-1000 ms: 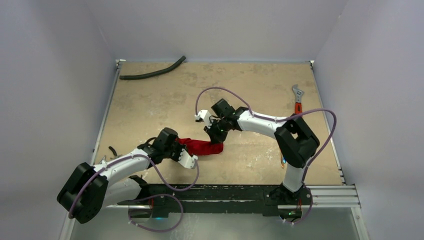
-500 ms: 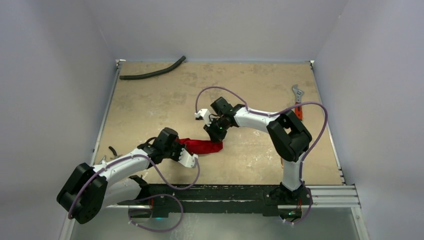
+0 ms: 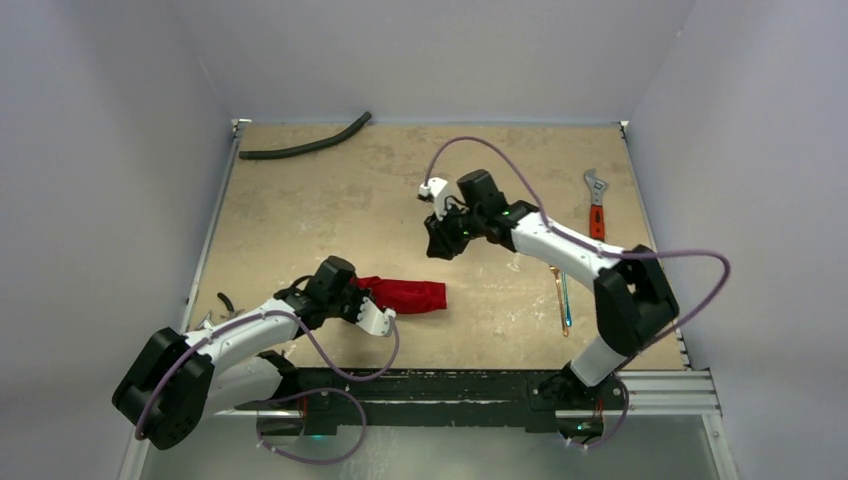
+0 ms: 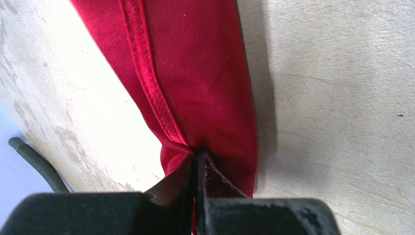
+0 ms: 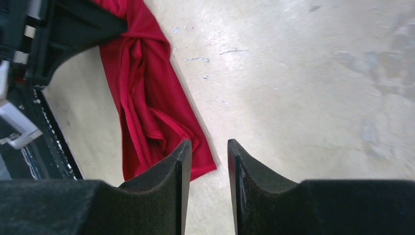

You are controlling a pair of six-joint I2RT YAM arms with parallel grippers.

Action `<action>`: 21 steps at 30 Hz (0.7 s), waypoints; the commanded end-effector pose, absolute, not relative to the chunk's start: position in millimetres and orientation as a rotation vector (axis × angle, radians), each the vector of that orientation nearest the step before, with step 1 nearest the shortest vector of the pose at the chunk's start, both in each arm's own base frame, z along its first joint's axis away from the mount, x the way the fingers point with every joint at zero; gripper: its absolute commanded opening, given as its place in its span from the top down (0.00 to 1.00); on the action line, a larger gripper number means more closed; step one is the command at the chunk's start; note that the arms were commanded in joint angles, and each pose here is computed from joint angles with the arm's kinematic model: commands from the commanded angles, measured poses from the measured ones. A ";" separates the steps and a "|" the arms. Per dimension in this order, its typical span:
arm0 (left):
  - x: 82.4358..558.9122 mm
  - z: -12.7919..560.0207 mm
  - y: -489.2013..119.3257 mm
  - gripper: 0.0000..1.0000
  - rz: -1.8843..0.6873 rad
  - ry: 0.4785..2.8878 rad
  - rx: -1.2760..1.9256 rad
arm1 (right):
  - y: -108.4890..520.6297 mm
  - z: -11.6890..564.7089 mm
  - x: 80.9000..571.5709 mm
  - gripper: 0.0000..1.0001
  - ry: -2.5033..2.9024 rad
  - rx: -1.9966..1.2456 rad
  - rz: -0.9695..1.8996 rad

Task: Fold the napkin into a case and place the utensils inside
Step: Fold the 2/3-rectangle-folded napkin at the center of the board.

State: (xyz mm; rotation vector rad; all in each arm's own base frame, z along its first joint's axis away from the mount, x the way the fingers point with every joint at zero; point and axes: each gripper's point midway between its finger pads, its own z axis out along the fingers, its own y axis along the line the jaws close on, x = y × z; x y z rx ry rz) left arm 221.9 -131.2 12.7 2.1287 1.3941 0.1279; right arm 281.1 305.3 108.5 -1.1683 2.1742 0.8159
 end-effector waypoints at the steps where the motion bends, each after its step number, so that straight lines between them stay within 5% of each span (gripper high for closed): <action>1: 162.5 -32.0 -95.2 1.00 -0.043 1.604 2.289 | 301.9 144.9 271.9 0.64 2.063 -1.048 0.931; 9: 162.2 -32.1 -95.1 1.00 -0.048 1.621 2.279 | 315.3 130.5 178.4 1.00 1.935 -1.275 1.286; 12: 161.1 -32.0 -96.0 1.00 -0.059 1.632 2.271 | 329.0 116.3 164.1 1.00 1.917 -1.302 1.214; 14: 160.8 -31.9 -96.2 1.00 -0.063 1.635 2.270 | 333.5 115.0 162.4 0.80 1.885 -1.293 1.172; 17: 160.8 -32.0 -96.2 1.00 -0.064 1.639 2.268 | 335.3 121.1 161.7 0.68 1.829 -1.285 1.163; 20: 160.8 -32.0 -96.6 1.00 -0.067 1.642 2.262 | 338.2 125.1 166.6 0.68 1.806 -1.269 1.111; 21: 160.6 -32.0 -97.1 1.00 -0.069 1.642 2.261 | 339.1 126.7 166.6 0.77 1.793 -1.270 1.116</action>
